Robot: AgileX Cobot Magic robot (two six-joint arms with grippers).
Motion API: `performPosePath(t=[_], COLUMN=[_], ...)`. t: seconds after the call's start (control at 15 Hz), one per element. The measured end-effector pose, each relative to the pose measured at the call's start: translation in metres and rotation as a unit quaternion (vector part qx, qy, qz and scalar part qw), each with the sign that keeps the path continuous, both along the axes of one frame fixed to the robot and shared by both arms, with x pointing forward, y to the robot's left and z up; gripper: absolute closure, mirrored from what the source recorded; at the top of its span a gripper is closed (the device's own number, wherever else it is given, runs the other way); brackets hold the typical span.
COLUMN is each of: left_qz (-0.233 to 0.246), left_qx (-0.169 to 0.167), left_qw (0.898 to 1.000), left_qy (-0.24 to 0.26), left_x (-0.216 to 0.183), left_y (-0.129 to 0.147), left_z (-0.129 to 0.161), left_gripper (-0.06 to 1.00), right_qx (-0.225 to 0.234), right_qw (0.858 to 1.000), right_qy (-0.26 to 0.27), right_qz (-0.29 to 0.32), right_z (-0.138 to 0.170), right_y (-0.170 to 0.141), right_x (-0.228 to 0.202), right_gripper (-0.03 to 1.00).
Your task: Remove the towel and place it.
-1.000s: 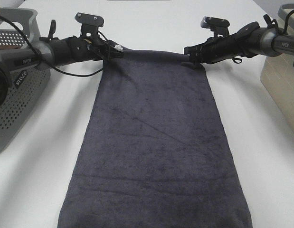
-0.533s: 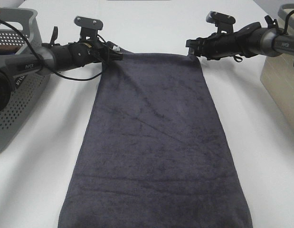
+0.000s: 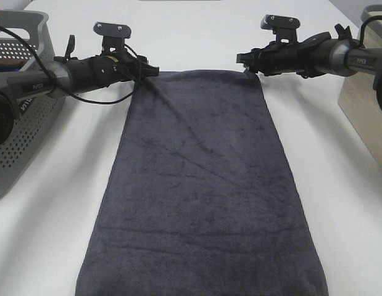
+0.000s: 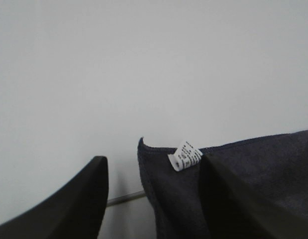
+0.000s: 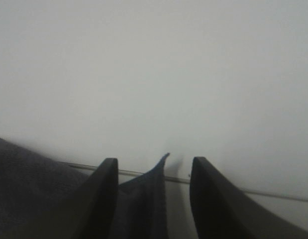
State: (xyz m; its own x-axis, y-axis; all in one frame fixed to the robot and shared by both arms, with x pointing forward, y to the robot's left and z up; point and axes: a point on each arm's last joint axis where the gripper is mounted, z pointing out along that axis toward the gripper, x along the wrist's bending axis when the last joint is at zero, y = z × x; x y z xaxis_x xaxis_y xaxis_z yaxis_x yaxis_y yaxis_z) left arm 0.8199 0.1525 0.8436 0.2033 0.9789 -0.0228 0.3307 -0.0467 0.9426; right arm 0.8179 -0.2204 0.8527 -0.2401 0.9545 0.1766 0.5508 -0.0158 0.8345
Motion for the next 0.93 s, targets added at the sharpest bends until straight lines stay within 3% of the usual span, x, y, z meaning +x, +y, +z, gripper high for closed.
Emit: performPosePath(t=[0.67, 0.8, 0.93], left_qz=[0.001, 0.001, 0.001], left_qx=[-0.002, -0.002, -0.002], left_qw=[1.000, 1.000, 1.000], left_qy=[0.000, 0.000, 0.000], left_x=[0.000, 0.000, 0.000], left_y=[0.000, 0.000, 0.000], left_z=[0.000, 0.000, 0.000], left_gripper=[0.42, 0.42, 0.42], right_qx=[-0.014, -0.018, -0.035], right_qw=[1.000, 1.000, 0.999], right_qy=[-0.002, -0.004, -0.010], right_qz=[-0.008, -0.006, 0.003], right_z=[-0.035, -0.036, -0.036], right_y=[0.004, 0.004, 0.004], right_x=[0.005, 0.005, 0.005], right_gripper=[0.54, 0.66, 0.87])
